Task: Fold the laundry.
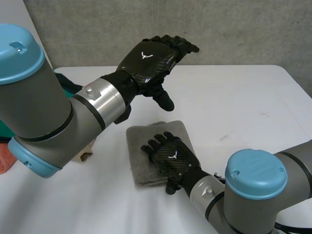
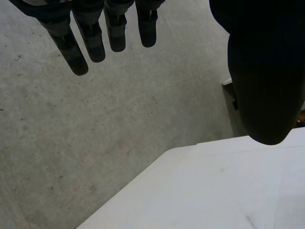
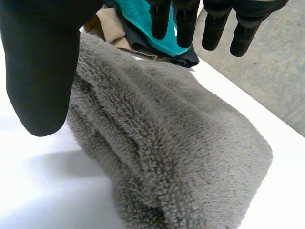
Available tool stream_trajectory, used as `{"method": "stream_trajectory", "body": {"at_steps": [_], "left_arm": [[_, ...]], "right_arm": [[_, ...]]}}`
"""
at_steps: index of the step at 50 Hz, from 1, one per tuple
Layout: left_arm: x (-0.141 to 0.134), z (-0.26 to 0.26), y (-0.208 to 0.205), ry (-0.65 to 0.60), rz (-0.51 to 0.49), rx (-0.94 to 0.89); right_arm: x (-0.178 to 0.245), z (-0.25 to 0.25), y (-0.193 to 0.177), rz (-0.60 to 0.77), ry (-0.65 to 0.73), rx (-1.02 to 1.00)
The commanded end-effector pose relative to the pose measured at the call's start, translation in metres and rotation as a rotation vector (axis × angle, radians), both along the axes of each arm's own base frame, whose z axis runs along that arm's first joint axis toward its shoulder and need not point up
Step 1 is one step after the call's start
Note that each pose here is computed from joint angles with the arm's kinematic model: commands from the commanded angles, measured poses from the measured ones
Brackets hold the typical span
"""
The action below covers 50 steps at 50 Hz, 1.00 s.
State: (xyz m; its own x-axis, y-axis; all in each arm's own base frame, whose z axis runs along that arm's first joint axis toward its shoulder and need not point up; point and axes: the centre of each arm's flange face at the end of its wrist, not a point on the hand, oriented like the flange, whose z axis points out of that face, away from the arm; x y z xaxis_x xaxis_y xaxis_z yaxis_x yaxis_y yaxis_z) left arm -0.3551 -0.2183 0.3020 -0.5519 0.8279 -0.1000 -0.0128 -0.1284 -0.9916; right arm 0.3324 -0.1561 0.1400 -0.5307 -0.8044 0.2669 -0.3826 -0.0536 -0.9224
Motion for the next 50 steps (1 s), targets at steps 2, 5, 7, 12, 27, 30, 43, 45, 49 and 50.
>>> {"method": "stream_trajectory", "body": {"at_steps": [2,5,7,12,27,30,43,45,49,50], "left_arm": [[-0.001,-0.004,0.000,-0.008,-0.012,0.009],[0.000,-0.004,0.000,-0.010,-0.010,0.009],[0.001,-0.004,-0.001,-0.008,-0.006,0.013],[0.002,-0.004,-0.003,-0.008,-0.001,0.010],[0.003,-0.009,-0.002,-0.012,0.000,0.022],[0.002,-0.011,-0.003,-0.010,-0.001,0.019],[0.002,-0.011,-0.002,-0.001,-0.002,0.013],[0.003,-0.012,-0.002,-0.001,-0.002,0.015],[0.004,-0.011,-0.002,0.002,0.001,0.017],[0.005,-0.013,-0.002,-0.001,0.002,0.020]], "right_arm": [[-0.003,0.003,-0.006,-0.044,0.001,-0.013],[-0.009,0.005,-0.013,-0.096,-0.015,0.004],[-0.016,0.010,-0.020,-0.158,-0.048,0.041],[-0.037,0.019,-0.041,-0.308,-0.142,0.191],[-0.074,-0.018,-0.048,-0.482,-0.327,0.648],[-0.072,-0.022,-0.049,-0.489,-0.336,0.631],[-0.054,-0.033,-0.057,-0.483,-0.334,0.574],[-0.053,-0.035,-0.058,-0.488,-0.331,0.569],[-0.049,-0.037,-0.060,-0.487,-0.328,0.555],[-0.047,-0.039,-0.060,-0.487,-0.325,0.550]]}}
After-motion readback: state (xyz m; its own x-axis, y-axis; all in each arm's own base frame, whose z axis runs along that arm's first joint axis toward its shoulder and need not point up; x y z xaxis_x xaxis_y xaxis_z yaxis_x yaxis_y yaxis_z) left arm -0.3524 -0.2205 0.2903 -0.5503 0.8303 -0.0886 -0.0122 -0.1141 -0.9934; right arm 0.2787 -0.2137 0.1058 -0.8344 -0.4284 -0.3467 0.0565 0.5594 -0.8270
